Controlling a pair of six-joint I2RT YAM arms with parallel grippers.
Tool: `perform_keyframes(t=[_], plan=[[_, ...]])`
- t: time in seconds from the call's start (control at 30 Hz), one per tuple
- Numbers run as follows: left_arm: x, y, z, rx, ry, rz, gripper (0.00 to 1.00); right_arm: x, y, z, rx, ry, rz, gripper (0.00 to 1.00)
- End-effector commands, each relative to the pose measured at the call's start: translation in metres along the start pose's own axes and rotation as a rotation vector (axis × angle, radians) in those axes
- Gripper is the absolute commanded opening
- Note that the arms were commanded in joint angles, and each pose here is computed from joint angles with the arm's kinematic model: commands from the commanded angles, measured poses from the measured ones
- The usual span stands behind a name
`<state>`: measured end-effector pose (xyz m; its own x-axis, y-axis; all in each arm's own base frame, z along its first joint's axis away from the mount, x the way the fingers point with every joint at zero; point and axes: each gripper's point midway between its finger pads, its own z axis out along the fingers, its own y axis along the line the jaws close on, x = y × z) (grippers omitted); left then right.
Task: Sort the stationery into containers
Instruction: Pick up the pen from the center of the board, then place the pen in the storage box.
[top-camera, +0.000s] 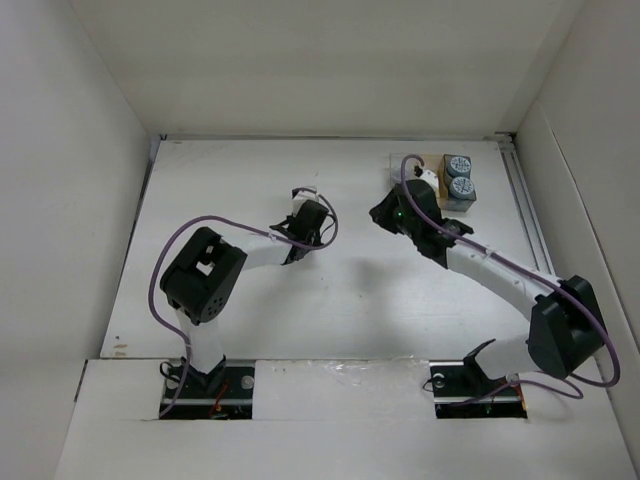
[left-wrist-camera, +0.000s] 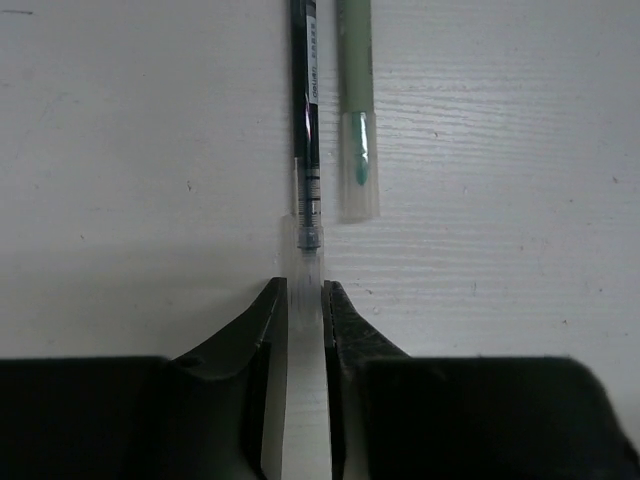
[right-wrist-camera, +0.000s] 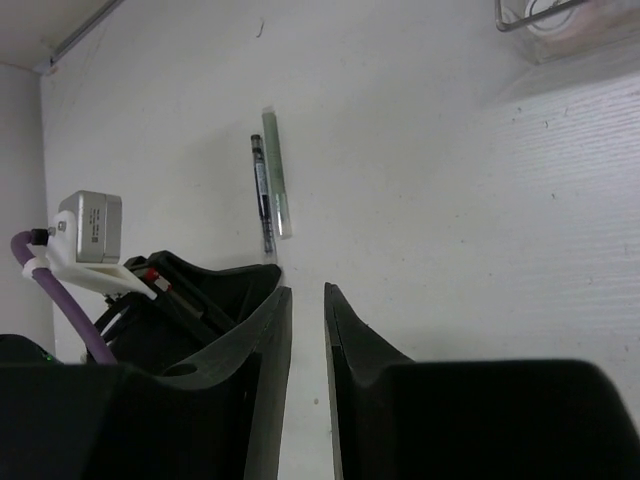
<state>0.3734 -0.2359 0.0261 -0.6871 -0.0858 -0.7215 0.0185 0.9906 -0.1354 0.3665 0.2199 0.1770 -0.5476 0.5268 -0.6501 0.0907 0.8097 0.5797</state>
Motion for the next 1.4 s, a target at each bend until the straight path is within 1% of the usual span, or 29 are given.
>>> perform_keyframes(t=[0.0, 0.03, 0.07, 0.13, 0.2, 0.27, 0.33, 0.37, 0.4, 0.47, 0.5, 0.53, 0.6, 0.63, 0.67, 0.7, 0.77, 0.83, 0.9, 0.93, 1.07, 1.13, 1.17, 1.27, 1.3, 1.33, 1.37], plan=[[-0.003, 0.007, 0.0, -0.051, 0.003, 0.012, 0.06, -0.019, 0.02, -0.01, -0.069, -0.065, 0.032, 0.26], [0.0, 0.008, -0.001, -0.057, 0.014, 0.005, 0.03, -0.019, 0.02, -0.01, -0.069, -0.065, 0.032, 0.32], [0.003, 0.012, -0.001, -0.071, 0.015, 0.009, 0.01, -0.019, 0.02, -0.01, -0.069, -0.065, 0.032, 0.36], [0.009, 0.017, -0.005, -0.076, 0.023, 0.002, 0.0, -0.018, 0.021, -0.01, -0.075, -0.058, 0.032, 0.44], [0.002, 0.017, -0.015, -0.064, 0.003, -0.018, 0.0, -0.014, 0.02, -0.008, -0.075, -0.046, 0.029, 0.46], [0.004, 0.022, -0.023, -0.061, -0.002, -0.021, 0.0, -0.007, 0.022, -0.006, -0.081, -0.026, 0.023, 0.48], [-0.011, 0.019, -0.039, -0.023, -0.043, -0.044, 0.0, -0.004, 0.028, -0.008, -0.111, -0.005, 0.023, 0.49], [-0.007, 0.02, -0.045, -0.007, -0.037, -0.045, 0.0, -0.004, 0.032, -0.008, -0.131, -0.002, 0.025, 0.51], [-0.019, 0.014, -0.057, 0.038, -0.068, -0.065, 0.0, 0.0, 0.036, -0.01, -0.153, 0.023, 0.023, 0.51], [-0.021, 0.008, -0.068, 0.094, -0.081, -0.078, 0.0, 0.003, 0.045, -0.01, -0.195, 0.045, 0.035, 0.52], [-0.024, -0.003, -0.075, 0.163, -0.085, -0.088, 0.0, 0.005, 0.049, -0.012, -0.217, 0.057, 0.035, 0.55], [-0.034, -0.01, -0.087, 0.218, -0.113, -0.102, 0.0, 0.013, 0.056, -0.013, -0.257, 0.098, 0.031, 0.57], [-0.03, -0.018, -0.097, 0.295, -0.109, -0.105, 0.0, 0.021, 0.067, -0.015, -0.316, 0.13, 0.034, 0.6], [-0.04, -0.033, -0.11, 0.391, -0.135, -0.114, 0.0, 0.027, 0.072, -0.016, -0.346, 0.157, 0.032, 0.62], [-0.038, -0.041, -0.118, 0.441, -0.137, -0.109, 0.0, 0.03, 0.078, -0.019, -0.373, 0.168, 0.027, 0.64], [-0.036, -0.045, -0.122, 0.476, -0.136, -0.107, 0.0, 0.036, 0.077, -0.014, -0.372, 0.188, 0.033, 0.65], [-0.043, -0.056, -0.137, 0.56, -0.156, -0.121, 0.0, 0.045, 0.081, -0.013, -0.388, 0.214, 0.027, 0.68], [-0.043, -0.062, -0.143, 0.61, -0.157, -0.125, 0.0, 0.047, 0.086, -0.011, -0.399, 0.218, 0.023, 0.68], [-0.051, -0.07, -0.158, 0.679, -0.184, -0.132, 0.0, 0.047, 0.092, -0.008, -0.414, 0.223, 0.022, 0.68], [-0.049, -0.072, -0.159, 0.692, -0.178, -0.138, 0.0, 0.052, 0.09, -0.005, -0.408, 0.24, 0.02, 0.66], [-0.053, -0.076, -0.166, 0.729, -0.192, -0.135, 0.0, 0.057, 0.093, 0.0, -0.409, 0.25, 0.016, 0.43], [-0.054, -0.078, -0.168, 0.742, -0.195, -0.133, 0.0, 0.058, 0.093, 0.003, -0.407, 0.251, 0.016, 0.34], [-0.053, -0.079, -0.169, 0.751, -0.19, -0.13, 0.0, 0.06, 0.092, 0.005, -0.399, 0.259, 0.024, 0.3], [-0.059, -0.082, -0.176, 0.776, -0.212, -0.13, 0.0, 0.062, 0.09, 0.011, -0.386, 0.258, 0.024, 0.24], [-0.059, -0.082, -0.176, 0.776, -0.212, -0.13, 0.0, 0.062, 0.09, 0.011, -0.386, 0.258, 0.024, 0.19], [-0.059, -0.082, -0.176, 0.776, -0.212, -0.13, 0.01, 0.062, 0.09, 0.011, -0.386, 0.258, 0.024, 0.09], [-0.059, -0.082, -0.176, 0.776, -0.212, -0.13, 0.01, 0.062, 0.09, 0.011, -0.386, 0.258, 0.024, 0.09]])
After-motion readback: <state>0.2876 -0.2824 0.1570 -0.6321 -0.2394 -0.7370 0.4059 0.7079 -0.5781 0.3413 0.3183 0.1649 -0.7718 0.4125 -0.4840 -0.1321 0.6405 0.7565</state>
